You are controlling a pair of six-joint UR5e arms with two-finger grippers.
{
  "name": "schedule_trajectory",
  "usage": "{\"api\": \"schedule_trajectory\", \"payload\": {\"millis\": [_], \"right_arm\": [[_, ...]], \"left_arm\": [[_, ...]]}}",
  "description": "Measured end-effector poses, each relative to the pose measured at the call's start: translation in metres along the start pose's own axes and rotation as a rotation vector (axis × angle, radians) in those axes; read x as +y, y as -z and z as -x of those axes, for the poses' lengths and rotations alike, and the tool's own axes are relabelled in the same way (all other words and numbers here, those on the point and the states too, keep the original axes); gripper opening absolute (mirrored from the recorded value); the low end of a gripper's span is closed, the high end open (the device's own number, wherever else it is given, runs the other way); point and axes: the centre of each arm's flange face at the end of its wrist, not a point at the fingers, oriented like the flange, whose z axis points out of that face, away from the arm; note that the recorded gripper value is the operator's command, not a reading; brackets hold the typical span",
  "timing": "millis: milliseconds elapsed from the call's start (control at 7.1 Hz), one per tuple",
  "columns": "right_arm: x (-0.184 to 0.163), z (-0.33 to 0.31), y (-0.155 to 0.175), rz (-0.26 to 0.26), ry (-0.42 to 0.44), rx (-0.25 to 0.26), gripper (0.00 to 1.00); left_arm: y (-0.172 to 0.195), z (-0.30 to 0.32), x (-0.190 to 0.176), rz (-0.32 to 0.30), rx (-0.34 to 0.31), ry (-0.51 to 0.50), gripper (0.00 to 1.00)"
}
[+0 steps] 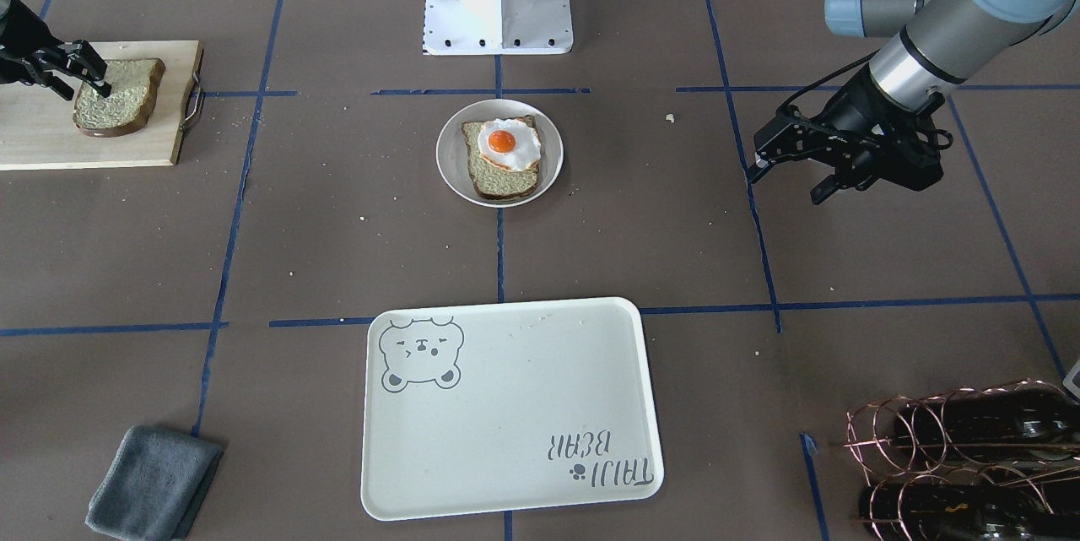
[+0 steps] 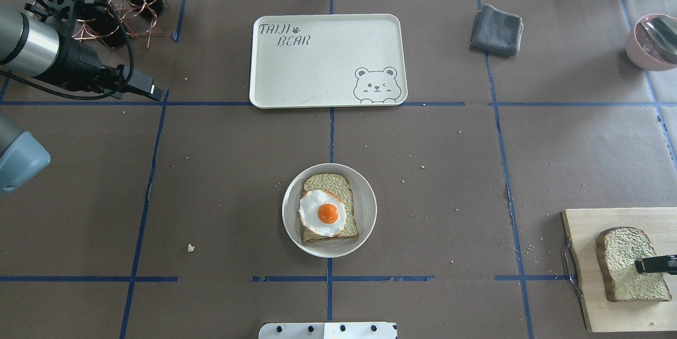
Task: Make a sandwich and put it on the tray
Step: 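Grasp the bread slice on the board with the right gripper and lift it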
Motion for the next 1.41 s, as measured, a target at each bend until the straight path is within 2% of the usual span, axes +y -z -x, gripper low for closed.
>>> {"api": "schedule_trajectory", "payload": {"millis": [141,282,563,704,1408], "right_arm": [[0.0,0.0,0.0,0.0,-0.001,0.0,0.5],[0.0,0.0,0.001,-0.001,-0.001,-0.001,0.33],[0.0,0.001,0.002,-0.003,0.0,-0.003,0.08],[0.0,0.002,0.003,-0.005,0.001,-0.006,0.0],[0.001,0.018,0.021,-0.016,0.015,-0.043,0.0]], "left_arm": [[0.0,0.0,0.0,0.001,0.0,0.001,1.0],[0.0,0.0,0.0,0.001,0.0,0.002,1.0],[0.0,0.0,0.0,0.001,0.0,0.003,1.0],[0.0,0.0,0.0,0.0,0.0,0.003,1.0],[0.0,0.0,0.0,0.001,0.0,0.004,1.0]]}}
